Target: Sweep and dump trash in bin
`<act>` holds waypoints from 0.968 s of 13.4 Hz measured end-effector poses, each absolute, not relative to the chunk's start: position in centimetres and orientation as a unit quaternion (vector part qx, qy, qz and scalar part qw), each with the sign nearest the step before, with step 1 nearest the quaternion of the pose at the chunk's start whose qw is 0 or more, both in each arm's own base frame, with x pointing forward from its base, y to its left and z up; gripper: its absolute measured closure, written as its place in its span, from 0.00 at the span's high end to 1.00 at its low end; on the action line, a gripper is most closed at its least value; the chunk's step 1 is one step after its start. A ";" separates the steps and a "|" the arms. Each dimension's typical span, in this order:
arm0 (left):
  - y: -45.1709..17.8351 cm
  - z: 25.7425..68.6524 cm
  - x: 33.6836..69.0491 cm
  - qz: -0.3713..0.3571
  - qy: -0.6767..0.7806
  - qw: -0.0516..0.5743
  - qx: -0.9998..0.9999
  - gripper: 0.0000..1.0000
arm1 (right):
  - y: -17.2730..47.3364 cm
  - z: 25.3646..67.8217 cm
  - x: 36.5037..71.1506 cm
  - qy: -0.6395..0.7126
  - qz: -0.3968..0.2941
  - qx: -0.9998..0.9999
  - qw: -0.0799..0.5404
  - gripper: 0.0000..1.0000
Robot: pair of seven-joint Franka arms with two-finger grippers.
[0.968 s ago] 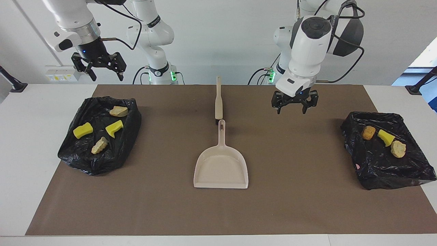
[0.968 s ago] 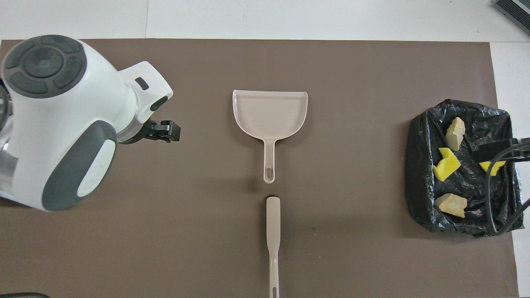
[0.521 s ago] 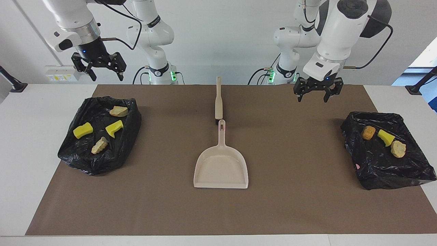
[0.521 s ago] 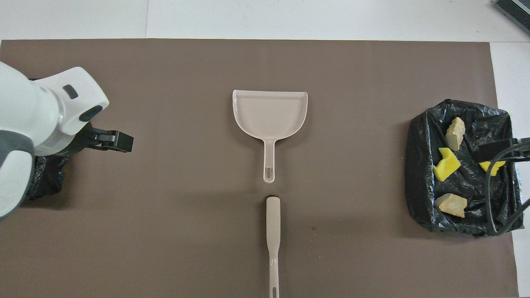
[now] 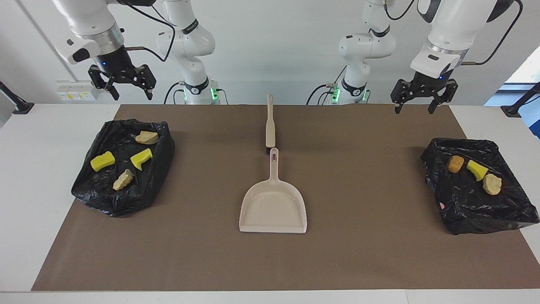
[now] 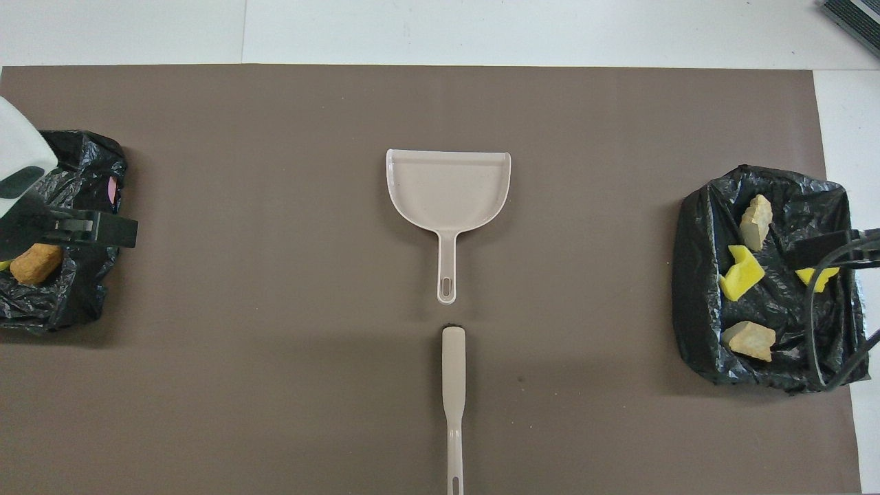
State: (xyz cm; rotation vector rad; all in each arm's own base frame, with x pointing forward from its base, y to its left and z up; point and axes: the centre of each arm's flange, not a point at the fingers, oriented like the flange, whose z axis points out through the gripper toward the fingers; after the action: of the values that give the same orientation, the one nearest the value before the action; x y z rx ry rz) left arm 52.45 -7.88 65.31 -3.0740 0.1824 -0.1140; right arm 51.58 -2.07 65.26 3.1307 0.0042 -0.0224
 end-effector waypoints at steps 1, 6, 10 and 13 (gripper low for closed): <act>-7.3 65.9 52.4 -0.038 0.055 0.029 -0.997 1.00 | -2.1 65.3 51.6 0.001 -0.007 1.000 0.005 1.00; -5.7 66.5 52.9 -0.008 0.054 0.014 -0.998 1.00 | -2.1 65.3 51.6 0.001 -0.007 1.000 0.005 1.00; -5.5 66.5 53.4 -0.003 0.054 0.008 -0.998 1.00 | -2.1 65.3 51.6 0.001 -0.007 1.000 0.005 1.00; -5.6 66.8 53.3 -0.007 0.057 0.008 -0.998 1.00 | -2.1 65.3 51.6 0.001 -0.007 1.000 0.005 1.00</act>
State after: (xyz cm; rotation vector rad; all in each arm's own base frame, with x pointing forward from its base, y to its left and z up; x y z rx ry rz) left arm 53.32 -5.60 66.83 -3.1208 0.1790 -0.0215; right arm 51.58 -2.07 65.26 3.1307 0.0042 -0.0224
